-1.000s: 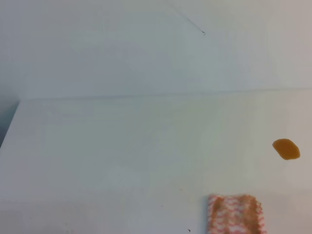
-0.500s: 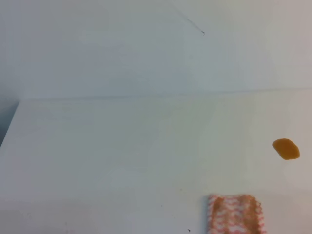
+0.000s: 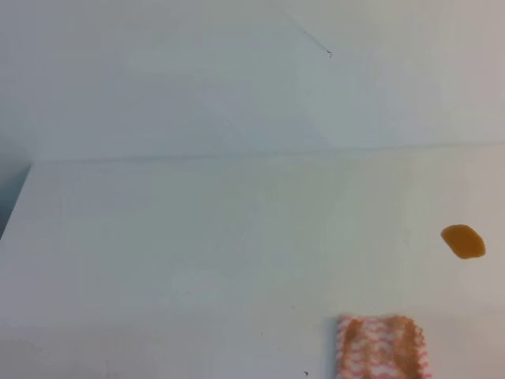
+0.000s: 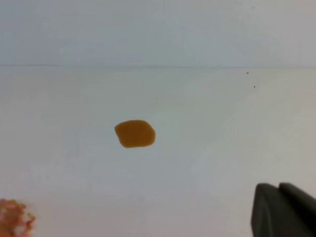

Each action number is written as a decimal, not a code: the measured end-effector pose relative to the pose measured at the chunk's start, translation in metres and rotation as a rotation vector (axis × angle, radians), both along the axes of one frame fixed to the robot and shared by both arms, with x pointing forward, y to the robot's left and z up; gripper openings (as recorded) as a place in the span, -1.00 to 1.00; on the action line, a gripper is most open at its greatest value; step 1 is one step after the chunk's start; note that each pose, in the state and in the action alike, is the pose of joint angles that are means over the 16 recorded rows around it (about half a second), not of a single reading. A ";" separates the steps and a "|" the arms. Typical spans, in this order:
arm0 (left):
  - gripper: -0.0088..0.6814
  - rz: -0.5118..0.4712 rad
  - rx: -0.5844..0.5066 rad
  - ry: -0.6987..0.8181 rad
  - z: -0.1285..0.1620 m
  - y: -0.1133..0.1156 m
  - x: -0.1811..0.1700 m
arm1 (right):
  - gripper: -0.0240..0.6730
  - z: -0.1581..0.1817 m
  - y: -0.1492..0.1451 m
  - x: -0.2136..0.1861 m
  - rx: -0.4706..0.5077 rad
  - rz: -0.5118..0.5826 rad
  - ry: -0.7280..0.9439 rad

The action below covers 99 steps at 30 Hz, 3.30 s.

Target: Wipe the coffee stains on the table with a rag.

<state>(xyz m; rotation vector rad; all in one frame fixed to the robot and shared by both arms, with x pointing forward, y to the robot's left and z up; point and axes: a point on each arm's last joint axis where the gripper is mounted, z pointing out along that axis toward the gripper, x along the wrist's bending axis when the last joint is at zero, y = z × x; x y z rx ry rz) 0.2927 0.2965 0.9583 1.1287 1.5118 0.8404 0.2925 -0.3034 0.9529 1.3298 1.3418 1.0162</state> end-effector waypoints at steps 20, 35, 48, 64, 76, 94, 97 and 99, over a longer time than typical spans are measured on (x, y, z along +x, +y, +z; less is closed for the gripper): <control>-0.98 0.000 0.000 0.000 0.001 0.000 0.000 | -0.94 0.000 0.000 0.000 0.000 0.001 -0.003; -0.98 0.000 0.000 0.000 0.001 0.000 0.000 | -0.94 0.034 0.004 0.001 -0.013 0.050 -0.377; -0.98 0.000 0.000 0.000 0.000 0.000 0.000 | -0.94 0.085 0.005 -0.012 0.028 0.061 -0.615; -0.98 0.000 0.000 0.000 0.001 0.000 0.000 | -0.94 0.140 0.006 0.001 0.059 0.057 0.165; -0.98 0.000 0.000 0.000 0.001 0.000 0.000 | -0.94 0.112 0.030 0.079 0.076 0.386 0.650; -0.98 0.000 0.000 0.000 0.001 0.000 0.000 | -0.65 0.057 0.107 0.152 -0.089 0.781 0.860; -0.98 0.000 0.000 0.000 0.001 0.000 0.000 | -0.47 0.050 0.121 0.164 -0.135 0.817 0.883; -0.98 0.000 0.000 0.000 0.001 0.000 0.000 | -0.34 0.044 0.129 0.172 -0.163 0.838 0.909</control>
